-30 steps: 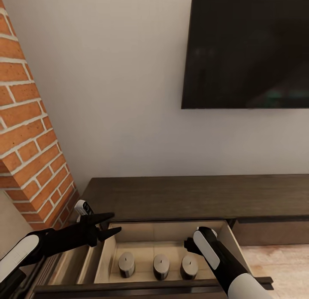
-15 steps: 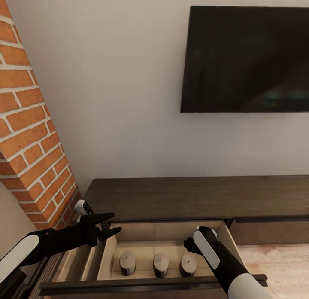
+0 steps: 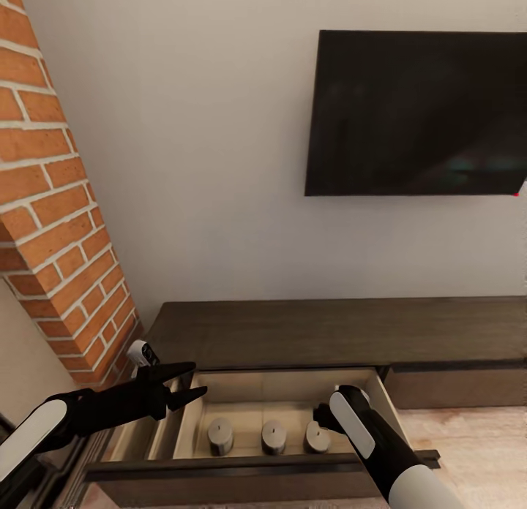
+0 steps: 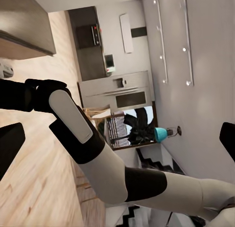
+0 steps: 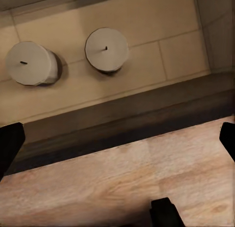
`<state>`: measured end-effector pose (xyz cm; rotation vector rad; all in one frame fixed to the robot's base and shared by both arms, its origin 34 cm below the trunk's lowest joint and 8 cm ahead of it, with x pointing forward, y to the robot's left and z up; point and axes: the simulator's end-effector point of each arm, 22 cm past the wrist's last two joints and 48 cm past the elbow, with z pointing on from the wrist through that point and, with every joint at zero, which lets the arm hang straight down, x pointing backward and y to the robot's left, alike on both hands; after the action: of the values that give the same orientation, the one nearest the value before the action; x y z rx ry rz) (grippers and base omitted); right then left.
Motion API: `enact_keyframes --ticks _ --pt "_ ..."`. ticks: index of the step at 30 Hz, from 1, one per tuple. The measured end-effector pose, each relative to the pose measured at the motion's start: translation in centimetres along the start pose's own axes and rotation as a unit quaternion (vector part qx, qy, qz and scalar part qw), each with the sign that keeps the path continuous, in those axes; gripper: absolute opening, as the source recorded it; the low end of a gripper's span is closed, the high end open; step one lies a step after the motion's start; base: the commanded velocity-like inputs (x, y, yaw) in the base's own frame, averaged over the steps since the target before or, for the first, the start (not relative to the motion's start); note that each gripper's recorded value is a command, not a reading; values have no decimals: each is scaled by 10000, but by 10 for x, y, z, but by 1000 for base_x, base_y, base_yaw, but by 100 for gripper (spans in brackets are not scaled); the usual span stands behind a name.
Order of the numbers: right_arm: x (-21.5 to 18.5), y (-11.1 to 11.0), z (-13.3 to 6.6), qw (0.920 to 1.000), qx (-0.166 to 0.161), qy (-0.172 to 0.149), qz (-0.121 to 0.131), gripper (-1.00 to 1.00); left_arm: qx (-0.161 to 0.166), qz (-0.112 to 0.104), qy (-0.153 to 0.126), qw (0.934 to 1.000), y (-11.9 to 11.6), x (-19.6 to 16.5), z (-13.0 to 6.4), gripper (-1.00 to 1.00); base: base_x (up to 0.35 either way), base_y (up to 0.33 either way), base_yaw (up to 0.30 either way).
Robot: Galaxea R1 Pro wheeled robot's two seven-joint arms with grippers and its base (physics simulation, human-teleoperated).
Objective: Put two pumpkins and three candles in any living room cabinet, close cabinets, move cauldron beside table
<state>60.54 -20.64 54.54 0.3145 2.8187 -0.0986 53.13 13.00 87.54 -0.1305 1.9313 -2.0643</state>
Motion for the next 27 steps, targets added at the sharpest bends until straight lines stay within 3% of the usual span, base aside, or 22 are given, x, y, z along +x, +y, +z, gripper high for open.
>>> enact_keyframes --ticks 19,25,27 --pt "-15 0 -33 10000 0 3 0 100 1 2 -2 10000 -35 -9 5 100 -320 0 0" --pt "-19 0 -43 10000 1 5 0 100 -274 128 14 9995 -31 -11 6 100 -330 0 0" --pt "-20 -1 -46 10000 3 9 -1 100 -513 177 11 9985 -21 -13 4 100 -331 0 0"
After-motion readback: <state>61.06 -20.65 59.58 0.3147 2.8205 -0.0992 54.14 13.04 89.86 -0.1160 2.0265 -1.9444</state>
